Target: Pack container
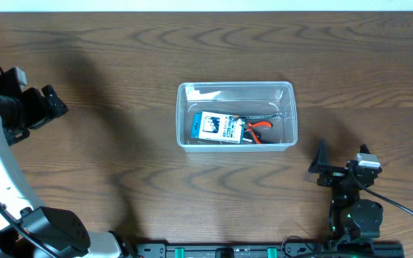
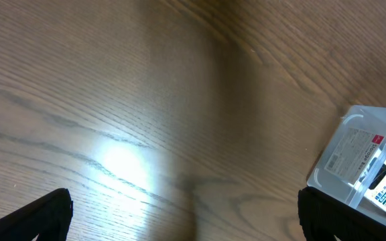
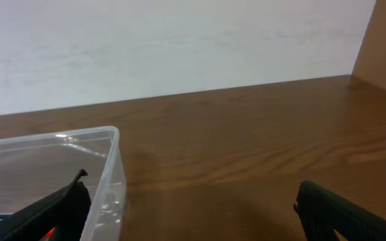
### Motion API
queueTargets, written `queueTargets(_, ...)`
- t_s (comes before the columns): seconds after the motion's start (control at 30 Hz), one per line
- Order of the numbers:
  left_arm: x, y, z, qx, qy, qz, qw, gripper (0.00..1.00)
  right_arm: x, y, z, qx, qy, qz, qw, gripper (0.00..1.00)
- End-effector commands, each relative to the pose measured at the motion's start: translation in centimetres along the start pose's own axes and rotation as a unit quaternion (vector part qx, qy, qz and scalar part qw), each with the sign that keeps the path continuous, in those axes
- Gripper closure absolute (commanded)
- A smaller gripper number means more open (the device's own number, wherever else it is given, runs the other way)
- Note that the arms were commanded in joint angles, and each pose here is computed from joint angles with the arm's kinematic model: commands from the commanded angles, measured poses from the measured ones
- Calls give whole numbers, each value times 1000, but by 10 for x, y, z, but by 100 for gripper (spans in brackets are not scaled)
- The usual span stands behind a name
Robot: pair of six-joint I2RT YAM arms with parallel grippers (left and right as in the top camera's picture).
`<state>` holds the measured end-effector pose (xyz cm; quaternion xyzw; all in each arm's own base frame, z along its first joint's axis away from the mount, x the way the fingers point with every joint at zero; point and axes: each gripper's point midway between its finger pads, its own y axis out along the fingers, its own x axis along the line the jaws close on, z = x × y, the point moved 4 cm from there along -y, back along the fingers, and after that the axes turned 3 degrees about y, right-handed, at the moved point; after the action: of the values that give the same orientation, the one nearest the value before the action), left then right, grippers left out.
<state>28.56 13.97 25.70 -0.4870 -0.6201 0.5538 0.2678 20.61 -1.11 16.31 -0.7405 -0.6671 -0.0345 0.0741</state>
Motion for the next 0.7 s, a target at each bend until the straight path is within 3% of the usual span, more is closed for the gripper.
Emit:
queueTargets(0.0,0,0,0,0,5,4,1000,2,3,0,2,2,-16,-12,1000,1)
queueTargets(0.67,0,0,0,0,5,4,1000,2,17,-1,4,8,21,-47,999,1)
